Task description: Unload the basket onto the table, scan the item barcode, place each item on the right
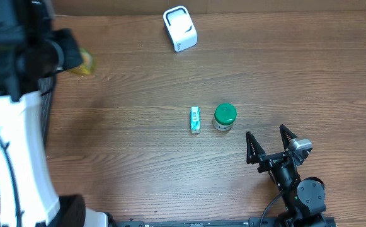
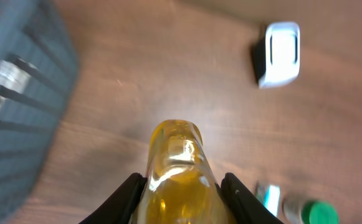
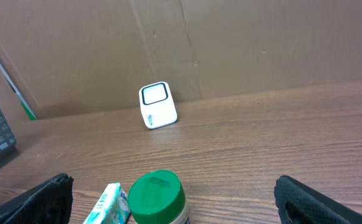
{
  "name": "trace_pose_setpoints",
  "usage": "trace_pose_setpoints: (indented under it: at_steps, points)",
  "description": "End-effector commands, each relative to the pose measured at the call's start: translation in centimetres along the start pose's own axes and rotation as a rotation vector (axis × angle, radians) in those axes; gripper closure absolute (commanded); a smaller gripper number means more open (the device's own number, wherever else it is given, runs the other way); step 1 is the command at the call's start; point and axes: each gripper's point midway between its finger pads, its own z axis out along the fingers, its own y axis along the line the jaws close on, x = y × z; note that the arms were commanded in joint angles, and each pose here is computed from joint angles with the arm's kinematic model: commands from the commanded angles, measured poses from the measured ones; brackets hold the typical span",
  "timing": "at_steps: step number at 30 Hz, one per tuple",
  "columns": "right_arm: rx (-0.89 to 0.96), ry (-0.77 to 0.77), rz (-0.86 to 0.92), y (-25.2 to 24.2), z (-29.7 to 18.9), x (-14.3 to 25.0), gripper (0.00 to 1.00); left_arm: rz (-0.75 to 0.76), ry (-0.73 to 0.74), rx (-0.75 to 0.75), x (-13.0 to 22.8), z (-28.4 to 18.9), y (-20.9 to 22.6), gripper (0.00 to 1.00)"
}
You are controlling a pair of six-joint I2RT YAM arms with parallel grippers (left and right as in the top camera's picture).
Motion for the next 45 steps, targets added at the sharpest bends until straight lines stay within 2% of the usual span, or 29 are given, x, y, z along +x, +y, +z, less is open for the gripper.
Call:
trace_pose_setpoints:
  at_steps: [1, 9, 14, 20, 25, 37, 45]
  points:
    - [0.002, -0.002, 0.0, -0.1, 0.0, 0.2, 0.0, -0.017, 0.096, 0.015, 1.5, 2.5, -2.6, 0.71]
    - [0.003, -0.002, 0.0, -0.1, 0.0, 0.2, 0.0, 0.123, 0.309, -0.003, 7.0, 9.5, -9.6, 0.71]
    - [0.002, -0.002, 0.0, -0.1, 0.0, 0.2, 0.0, 0.173, 0.346, -0.041, 9.4, 12.3, -12.6, 0.71]
    - [0.002, -0.002, 0.0, -0.1, 0.0, 0.2, 0.0, 0.21, 0.3, -0.11, 11.1, 13.6, -14.8, 0.71]
    - [0.002, -0.002, 0.0, -0.1, 0.0, 0.2, 0.0, 0.234, 0.258, -0.183, 11.7, 13.7, -14.8, 0.71]
    - [0.002, -0.002, 0.0, -0.1, 0.0, 0.2, 0.0, 0.22, 0.299, -0.219, 12.6, 14.2, -13.6, 0.73]
    - [0.002, -0.002, 0.0, -0.1, 0.0, 0.2, 0.0, 0.22, 0.321, -0.22, 12.3, 12.1, -11.9, 0.74]
